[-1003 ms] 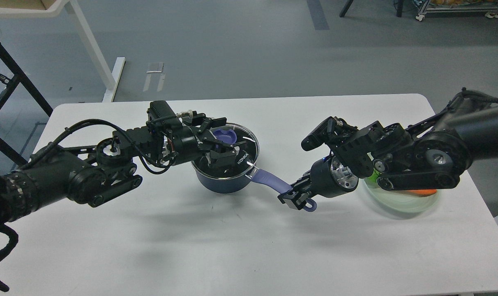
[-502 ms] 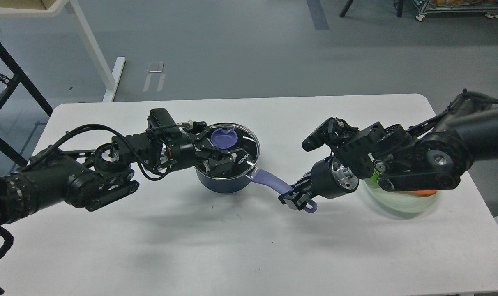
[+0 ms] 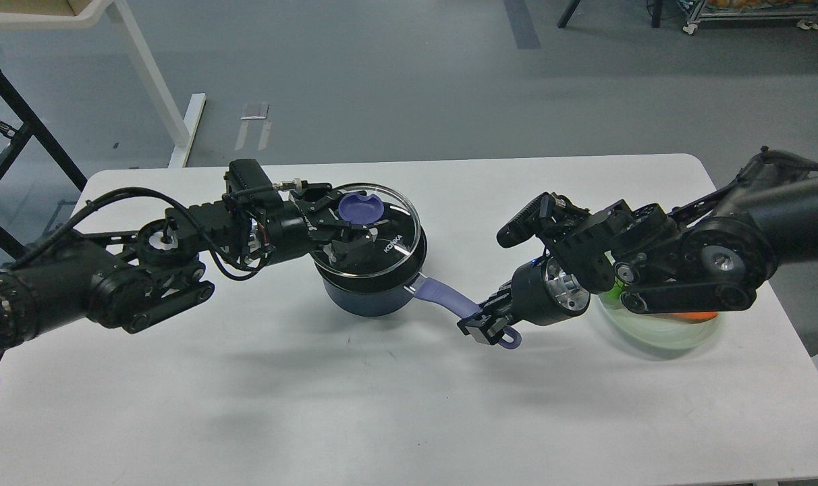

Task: Open pot lid
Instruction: 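Lift the glass lid off the pot and set it down beside the pot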

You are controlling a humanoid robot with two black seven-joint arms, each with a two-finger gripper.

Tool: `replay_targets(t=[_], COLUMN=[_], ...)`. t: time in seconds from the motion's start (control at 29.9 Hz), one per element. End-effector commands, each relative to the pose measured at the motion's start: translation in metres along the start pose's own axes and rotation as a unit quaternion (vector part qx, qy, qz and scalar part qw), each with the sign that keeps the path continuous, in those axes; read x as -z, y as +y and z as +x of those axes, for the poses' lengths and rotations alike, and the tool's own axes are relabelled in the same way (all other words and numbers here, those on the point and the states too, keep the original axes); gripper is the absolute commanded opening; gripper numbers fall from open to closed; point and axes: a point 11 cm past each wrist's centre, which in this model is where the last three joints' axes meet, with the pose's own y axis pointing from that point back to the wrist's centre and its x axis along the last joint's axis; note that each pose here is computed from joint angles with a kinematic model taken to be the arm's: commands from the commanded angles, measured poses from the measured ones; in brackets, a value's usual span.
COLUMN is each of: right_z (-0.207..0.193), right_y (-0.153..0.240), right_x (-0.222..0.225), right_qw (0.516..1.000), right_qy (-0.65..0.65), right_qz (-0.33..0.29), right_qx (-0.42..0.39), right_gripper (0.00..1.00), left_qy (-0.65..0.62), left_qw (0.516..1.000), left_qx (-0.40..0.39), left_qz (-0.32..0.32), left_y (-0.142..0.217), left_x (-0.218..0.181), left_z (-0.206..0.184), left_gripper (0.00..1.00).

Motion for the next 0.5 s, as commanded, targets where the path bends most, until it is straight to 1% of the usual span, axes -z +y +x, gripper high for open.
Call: replay_targets(t=[0.0,0.07,0.17,0.27,0.37,0.47], right_z=[0.0,0.001,0.002,0.0,-0.002,-0.003], right_y=[0.001,0.002,0.005,0.009,0.009,0.008], right_x=[-0.001,-0.001,-0.003,-0.008,-0.008,-0.007], right_qw=[1.0,1.0,1.0,1.0,1.0,1.0], right_qy=[-0.002,-0.001,-0.004,-0.011,-0.013,-0.013], right_qz=[-0.001,-0.002,-0.004,-0.009,-0.009,-0.007], right_qx=[-0.001,-0.002,-0.005,-0.007,-0.005,-0.003], right_gripper=[0.23,0.23,0.23,0.23,0.23,0.23], left_qy=[0.01,0.012,0.025,0.067,0.075,0.076], left_qw=[0.999,0.997,0.99,0.978,0.97,0.961], left_qx=[-0.004,0.001,0.006,0.025,0.049,0.067], left_qz=[0.039,0.071,0.136,0.197,0.227,0.258], left_y=[0.029,0.054,0.107,0.155,0.182,0.2], left_x=[0.026,0.045,0.077,0.093,0.1,0.109], left_z=[0.004,0.002,-0.008,-0.043,-0.066,-0.083], left_gripper=[0.33,0.34,0.33,0.33,0.34,0.34])
